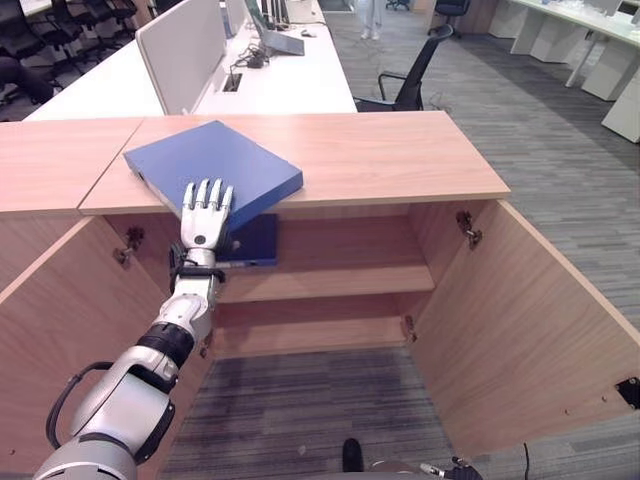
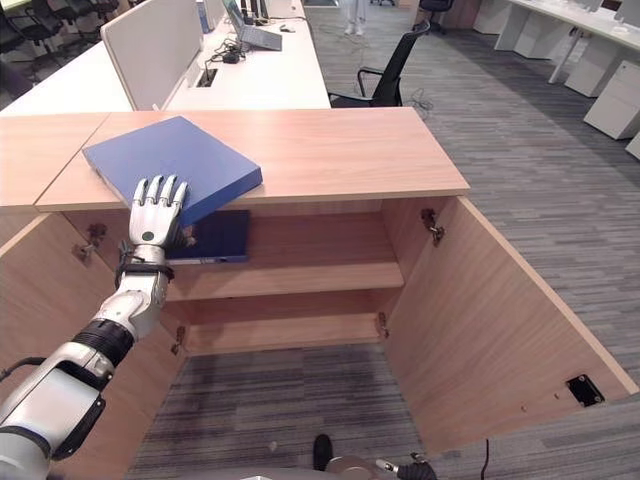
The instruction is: Put the empty folder in the office cabinet
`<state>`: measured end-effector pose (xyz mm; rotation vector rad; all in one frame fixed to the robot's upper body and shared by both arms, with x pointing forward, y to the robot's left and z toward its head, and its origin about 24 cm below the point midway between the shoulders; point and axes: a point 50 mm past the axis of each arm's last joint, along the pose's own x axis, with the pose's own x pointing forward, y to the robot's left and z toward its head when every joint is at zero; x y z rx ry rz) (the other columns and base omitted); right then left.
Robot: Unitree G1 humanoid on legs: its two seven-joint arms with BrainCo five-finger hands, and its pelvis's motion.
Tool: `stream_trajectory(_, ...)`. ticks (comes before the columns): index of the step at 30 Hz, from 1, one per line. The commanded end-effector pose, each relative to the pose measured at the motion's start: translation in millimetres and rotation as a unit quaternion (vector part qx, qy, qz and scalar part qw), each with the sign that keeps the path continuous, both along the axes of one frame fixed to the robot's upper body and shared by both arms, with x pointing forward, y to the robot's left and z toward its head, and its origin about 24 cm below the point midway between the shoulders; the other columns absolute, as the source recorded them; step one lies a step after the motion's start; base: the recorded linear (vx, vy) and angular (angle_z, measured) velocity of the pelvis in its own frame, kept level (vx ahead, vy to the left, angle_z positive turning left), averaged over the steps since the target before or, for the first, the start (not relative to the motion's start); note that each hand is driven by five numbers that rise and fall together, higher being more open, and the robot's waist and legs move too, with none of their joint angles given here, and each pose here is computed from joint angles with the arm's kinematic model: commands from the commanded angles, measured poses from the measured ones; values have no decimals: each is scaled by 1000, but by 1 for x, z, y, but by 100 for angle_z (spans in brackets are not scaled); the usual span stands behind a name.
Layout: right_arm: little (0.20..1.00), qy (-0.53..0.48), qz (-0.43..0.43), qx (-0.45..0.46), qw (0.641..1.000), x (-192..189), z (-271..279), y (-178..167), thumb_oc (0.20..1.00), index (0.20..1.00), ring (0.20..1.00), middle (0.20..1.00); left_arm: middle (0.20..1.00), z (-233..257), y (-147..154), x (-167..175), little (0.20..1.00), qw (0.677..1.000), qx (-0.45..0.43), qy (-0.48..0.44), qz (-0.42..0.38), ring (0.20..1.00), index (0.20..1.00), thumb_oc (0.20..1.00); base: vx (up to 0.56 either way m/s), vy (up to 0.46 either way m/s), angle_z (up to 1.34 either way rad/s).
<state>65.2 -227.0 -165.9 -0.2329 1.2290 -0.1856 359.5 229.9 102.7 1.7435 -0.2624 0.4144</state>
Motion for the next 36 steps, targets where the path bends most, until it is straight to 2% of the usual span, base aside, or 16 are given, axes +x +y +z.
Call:
stream_trajectory(1,1000,-8,16,-10,1000,11,1,0,1000,1000,1000,1000,1000,58,6,19,1000,996,38,-79,18,1000,1000,1000,0,0,0)
stream_trajectory(5,1000,-8,15,-8,1000,12,1,0,1000,1000,1000,1000,1000,63,9,26,1000,995,78,-60,31,1000,1000,1000,0,0,0)
stream_trajectory(16,1000,-5,14,-7,1000,10,1,-1,1000,1000,1000,1000,1000,73,11,31,1000,993,98,-60,38,1000,1000,1000,0,0,0)
stream_trajectory(17,1000,-5,13,-7,1000,9,1,-1,1000,1000,1000,1000,438,72,11,31,438,993,97,-58,40,438,438,438,0,0,0)
stream_trajectory(18,1000,-4,11,-8,1000,8,1,-1,1000,1000,1000,1000,200,72,11,32,200,993,96,-57,41,200,200,200,0,0,0)
stream_trajectory(36,1000,4,5,4,1000,4,-1,1,1000,1000,1000,1000,200,66,39,30,200,991,80,-8,107,200,200,200,-2,-1,-1)
